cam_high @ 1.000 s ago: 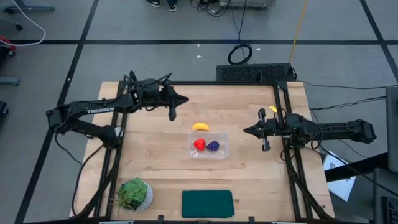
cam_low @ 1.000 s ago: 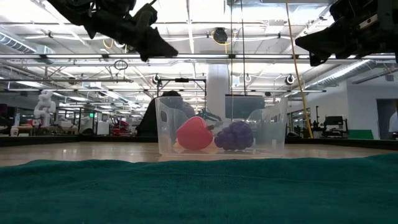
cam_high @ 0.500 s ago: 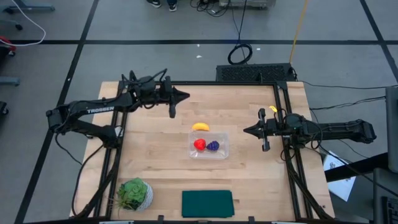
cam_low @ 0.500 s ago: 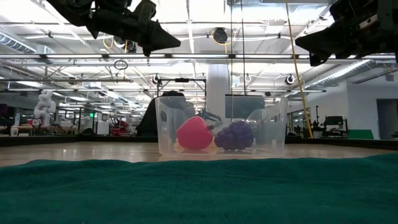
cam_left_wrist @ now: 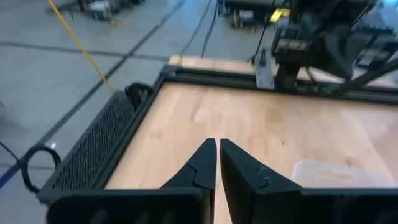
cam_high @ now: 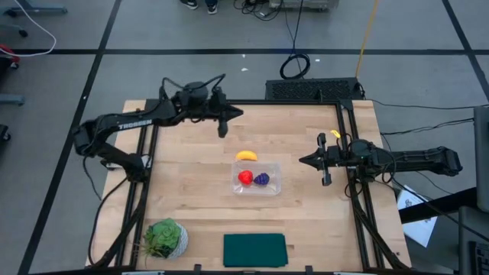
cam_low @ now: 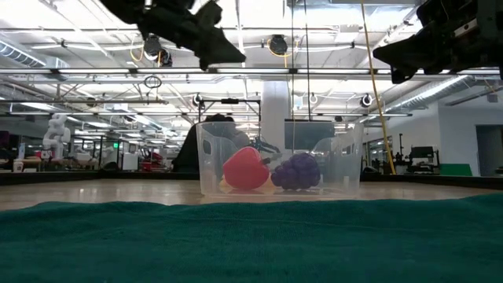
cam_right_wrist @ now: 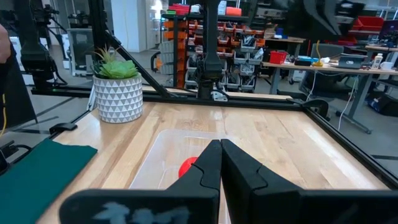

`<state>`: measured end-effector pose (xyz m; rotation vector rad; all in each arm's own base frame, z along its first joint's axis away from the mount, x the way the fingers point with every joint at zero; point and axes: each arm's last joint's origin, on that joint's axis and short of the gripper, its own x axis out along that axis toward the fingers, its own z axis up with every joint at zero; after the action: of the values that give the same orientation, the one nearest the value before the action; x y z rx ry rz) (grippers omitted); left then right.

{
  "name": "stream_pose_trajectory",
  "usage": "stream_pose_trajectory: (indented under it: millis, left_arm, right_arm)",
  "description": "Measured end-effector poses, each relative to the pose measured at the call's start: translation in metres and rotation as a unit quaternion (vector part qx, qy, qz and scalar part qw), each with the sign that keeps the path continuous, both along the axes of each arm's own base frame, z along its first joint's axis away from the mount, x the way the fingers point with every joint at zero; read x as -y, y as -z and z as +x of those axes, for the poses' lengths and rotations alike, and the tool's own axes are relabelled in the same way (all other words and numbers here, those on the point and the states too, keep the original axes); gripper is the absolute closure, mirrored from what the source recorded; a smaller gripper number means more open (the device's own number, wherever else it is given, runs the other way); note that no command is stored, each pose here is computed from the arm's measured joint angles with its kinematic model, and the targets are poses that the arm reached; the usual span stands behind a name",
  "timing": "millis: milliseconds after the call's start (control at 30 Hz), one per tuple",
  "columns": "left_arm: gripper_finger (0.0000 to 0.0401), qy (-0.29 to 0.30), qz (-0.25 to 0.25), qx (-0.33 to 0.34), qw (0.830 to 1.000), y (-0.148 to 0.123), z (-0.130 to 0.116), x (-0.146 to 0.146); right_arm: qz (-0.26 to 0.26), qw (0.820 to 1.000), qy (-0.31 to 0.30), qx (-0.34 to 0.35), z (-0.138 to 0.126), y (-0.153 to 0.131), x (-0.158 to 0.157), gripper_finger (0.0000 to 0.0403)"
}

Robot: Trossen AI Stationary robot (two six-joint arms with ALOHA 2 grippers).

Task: Pick and placing Produce into tupperware
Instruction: Put the banana into the transparent bin

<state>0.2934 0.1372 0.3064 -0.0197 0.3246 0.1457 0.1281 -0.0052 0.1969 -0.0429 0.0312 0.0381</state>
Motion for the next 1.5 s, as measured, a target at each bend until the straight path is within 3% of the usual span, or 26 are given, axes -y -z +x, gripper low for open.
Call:
stream_pose_trajectory:
  millis: [333, 667, 900, 1133, 1500]
  left_arm:
    - [0.0375, 0.025, -0.032, -0.130, 0.991, 0.009, 0.051, -0.024]
    - [0.0375, 0.063, -0.047, -0.245, 0.966, 0.033, 0.076, -0.031]
    - [0.0375, 0.102, -0.050, -0.317, 0.942, 0.057, 0.090, -0.022]
    - [0.0375, 0.080, -0.033, -0.388, 0.918, 0.076, 0.102, -0.010]
    - [0.0375, 0.112, -0.018, -0.425, 0.898, 0.085, 0.110, 0.015]
  right_arm:
    - [0.001, 1.000, 0.000, -0.014, 0.003, 0.003, 0.000, 0.0403]
    - [0.001, 1.000, 0.000, -0.017, 0.003, 0.004, 0.000, 0.0403]
    - [0.001, 1.000, 0.000, -0.017, 0.003, 0.004, 0.000, 0.0403]
    - [0.001, 1.000, 0.000, -0.026, 0.005, 0.006, 0.000, 0.0403]
    - [0.003, 0.999, 0.000, -0.048, 0.008, 0.011, 0.001, 0.0403]
